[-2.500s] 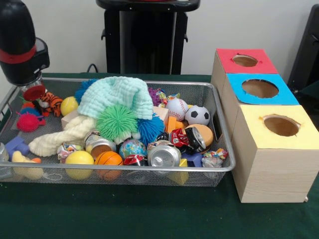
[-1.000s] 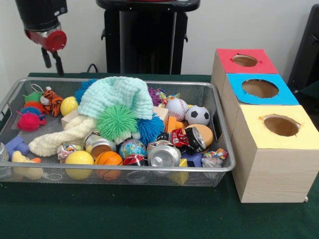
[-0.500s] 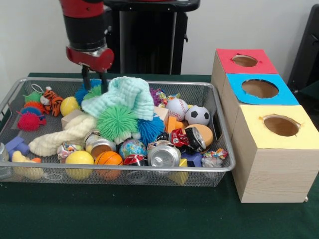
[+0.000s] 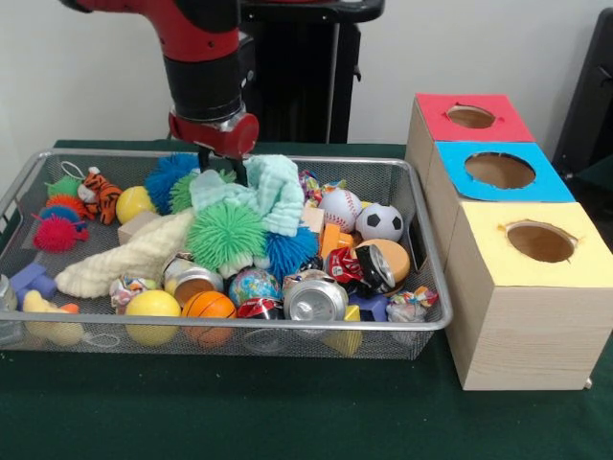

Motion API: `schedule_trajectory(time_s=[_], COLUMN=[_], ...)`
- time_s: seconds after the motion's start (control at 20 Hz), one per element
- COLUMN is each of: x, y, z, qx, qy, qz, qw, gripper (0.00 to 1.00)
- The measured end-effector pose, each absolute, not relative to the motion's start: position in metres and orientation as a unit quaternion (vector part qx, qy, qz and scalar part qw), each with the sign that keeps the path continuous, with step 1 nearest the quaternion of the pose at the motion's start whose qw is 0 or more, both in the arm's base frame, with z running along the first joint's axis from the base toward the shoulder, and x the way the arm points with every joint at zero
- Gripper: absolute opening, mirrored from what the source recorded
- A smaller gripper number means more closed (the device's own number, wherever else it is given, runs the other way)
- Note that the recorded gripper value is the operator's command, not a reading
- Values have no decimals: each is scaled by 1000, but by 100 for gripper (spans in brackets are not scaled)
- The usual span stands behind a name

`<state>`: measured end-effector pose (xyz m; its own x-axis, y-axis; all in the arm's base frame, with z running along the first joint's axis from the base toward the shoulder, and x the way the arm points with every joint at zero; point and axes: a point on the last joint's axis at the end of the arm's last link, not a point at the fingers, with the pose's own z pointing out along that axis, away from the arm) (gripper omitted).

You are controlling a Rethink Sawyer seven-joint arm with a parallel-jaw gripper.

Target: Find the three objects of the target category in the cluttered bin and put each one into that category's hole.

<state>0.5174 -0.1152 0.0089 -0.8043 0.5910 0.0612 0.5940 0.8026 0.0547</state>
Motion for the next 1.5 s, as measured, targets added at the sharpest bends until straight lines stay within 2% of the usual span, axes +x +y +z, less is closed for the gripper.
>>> schedule_trajectory(time_s=[0.25,0.3,0.5,0.75,1.5], x=[518,519,521,532,529], y=[-126,-128,-125,-109,-124], z=[-16,-24,-30,-35,-28], qx=[-324,-325,-321,-289,-274], qy=[-946,-945,-947,-957,-960], qz=[-31,-28,-25,3,54], qw=[1,-10,-17,-27,-26], gripper=[100,0,0,0,0])
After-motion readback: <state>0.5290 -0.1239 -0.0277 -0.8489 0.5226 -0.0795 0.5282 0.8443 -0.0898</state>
